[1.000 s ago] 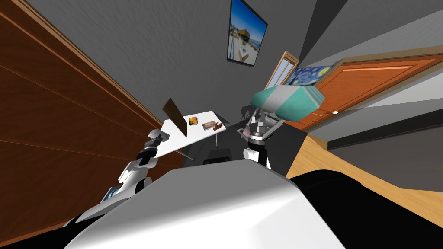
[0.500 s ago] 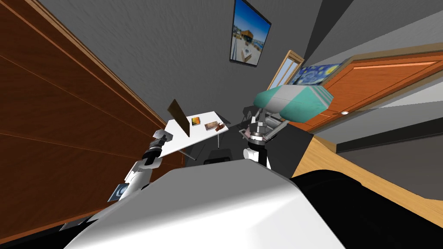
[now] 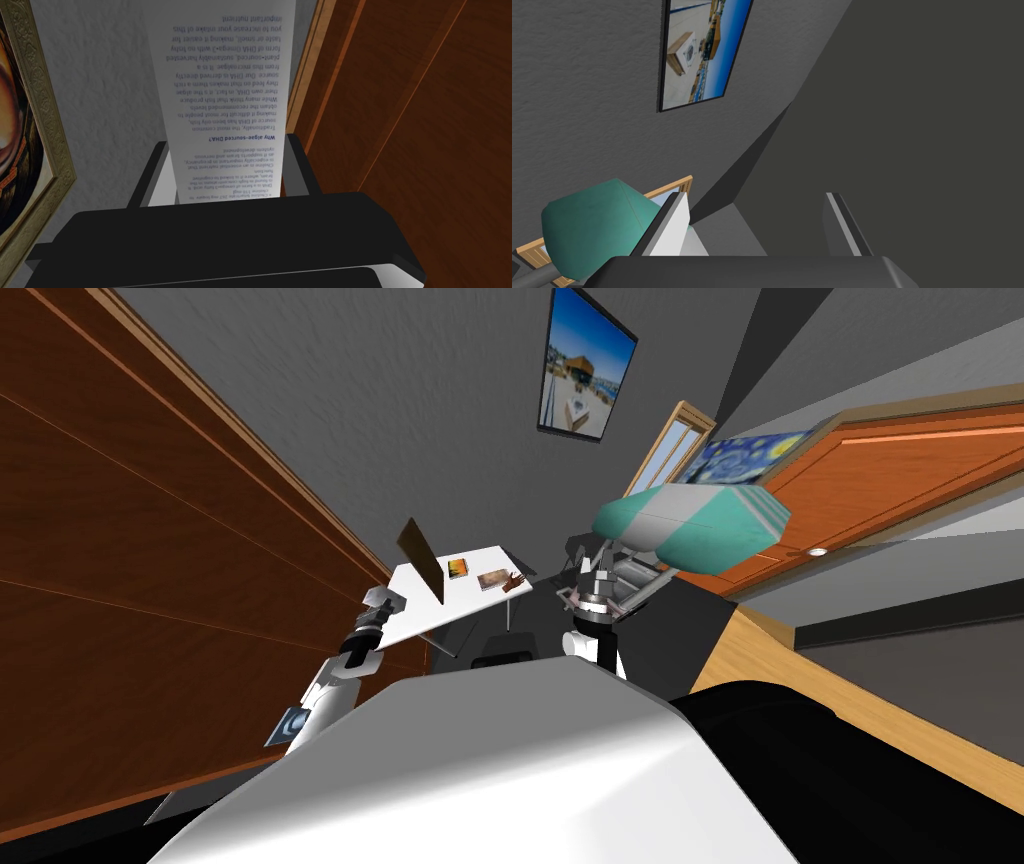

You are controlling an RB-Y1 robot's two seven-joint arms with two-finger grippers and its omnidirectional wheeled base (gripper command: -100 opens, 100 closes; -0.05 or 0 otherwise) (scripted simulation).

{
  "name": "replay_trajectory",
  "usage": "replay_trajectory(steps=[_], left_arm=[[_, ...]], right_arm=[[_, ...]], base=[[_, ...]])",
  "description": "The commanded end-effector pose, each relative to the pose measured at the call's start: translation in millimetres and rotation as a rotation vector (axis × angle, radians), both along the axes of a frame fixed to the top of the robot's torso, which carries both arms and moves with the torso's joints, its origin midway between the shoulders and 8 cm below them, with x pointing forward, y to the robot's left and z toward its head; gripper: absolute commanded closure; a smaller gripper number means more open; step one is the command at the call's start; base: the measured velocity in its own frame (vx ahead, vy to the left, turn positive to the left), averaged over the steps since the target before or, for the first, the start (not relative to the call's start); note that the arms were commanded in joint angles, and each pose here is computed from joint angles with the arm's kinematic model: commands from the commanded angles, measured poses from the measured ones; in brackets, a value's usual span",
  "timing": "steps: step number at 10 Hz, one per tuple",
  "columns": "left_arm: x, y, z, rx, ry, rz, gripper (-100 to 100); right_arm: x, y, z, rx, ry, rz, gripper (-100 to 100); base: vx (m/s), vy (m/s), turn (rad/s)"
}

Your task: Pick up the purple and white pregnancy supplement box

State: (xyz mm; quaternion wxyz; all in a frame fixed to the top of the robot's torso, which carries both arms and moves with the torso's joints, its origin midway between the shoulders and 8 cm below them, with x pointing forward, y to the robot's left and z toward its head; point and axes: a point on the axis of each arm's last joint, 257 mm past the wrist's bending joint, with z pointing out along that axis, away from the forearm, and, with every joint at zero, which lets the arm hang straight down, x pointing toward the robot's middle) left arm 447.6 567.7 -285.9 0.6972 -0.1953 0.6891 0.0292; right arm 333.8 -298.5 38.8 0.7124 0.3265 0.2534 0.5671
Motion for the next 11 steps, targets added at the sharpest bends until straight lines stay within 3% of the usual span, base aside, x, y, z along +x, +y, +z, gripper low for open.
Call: replay_trajectory(steps=[1, 2, 3, 5, 6, 7, 8, 10, 11], left_arm=[[-2.2, -19.5, -11.7, -0.013, 0.018, -0.010, 100], [1.6, -21.4, -1.7, -0.004, -0.001, -0.017, 100], [-3.0, -38.6, -18.1, -0.024, 0.027, -0.020, 100], [4.6, -42.8, 3.3, -0.004, -0.012, -0.035, 100], [0.0, -60.1, -11.9, -0.026, 0.014, -0.038, 100], [5.4, -63.4, 4.8, -0.011, -0.016, -0.049, 100], [1.9, -81.4, -5.7, -0.031, 0.002, -0.054, 100], [5.8, -84.0, 7.5, -0.020, -0.023, -0.062, 100], [1.1, -101.3, -4.8, -0.045, -0.001, -0.064, 100]], right_arm=[[0.0, 0.0, 0.0, 0.000, 0.000, 0.000, 0], [0.0, 0.0, 0.0, 0.000, 0.000, 0.000, 0], [0.0, 0.0, 0.0, 0.000, 0.000, 0.000, 0], [0.0, 0.0, 0.0, 0.000, 0.000, 0.000, 0], [0.0, 0.0, 0.0, 0.000, 0.000, 0.000, 0], [0.0, 0.0, 0.0, 0.000, 0.000, 0.000, 0], [0.0, 0.0, 0.0, 0.000, 0.000, 0.000, 0], [0.0, 0.0, 0.0, 0.000, 0.000, 0.000, 0], [0.0, 0.0, 0.0, 0.000, 0.000, 0.000, 0]], base=[[0.011, 0.052, 0.100], [0.019, 0.048, 0.058], [0.031, 0.062, 0.111], [0.015, 0.039, 0.023], [0.016, 0.040, 0.099], [0.018, 0.036, 0.062], [0.031, 0.075, 0.114], [0.012, 0.037, 0.019], [0.020, 0.046, 0.102]])
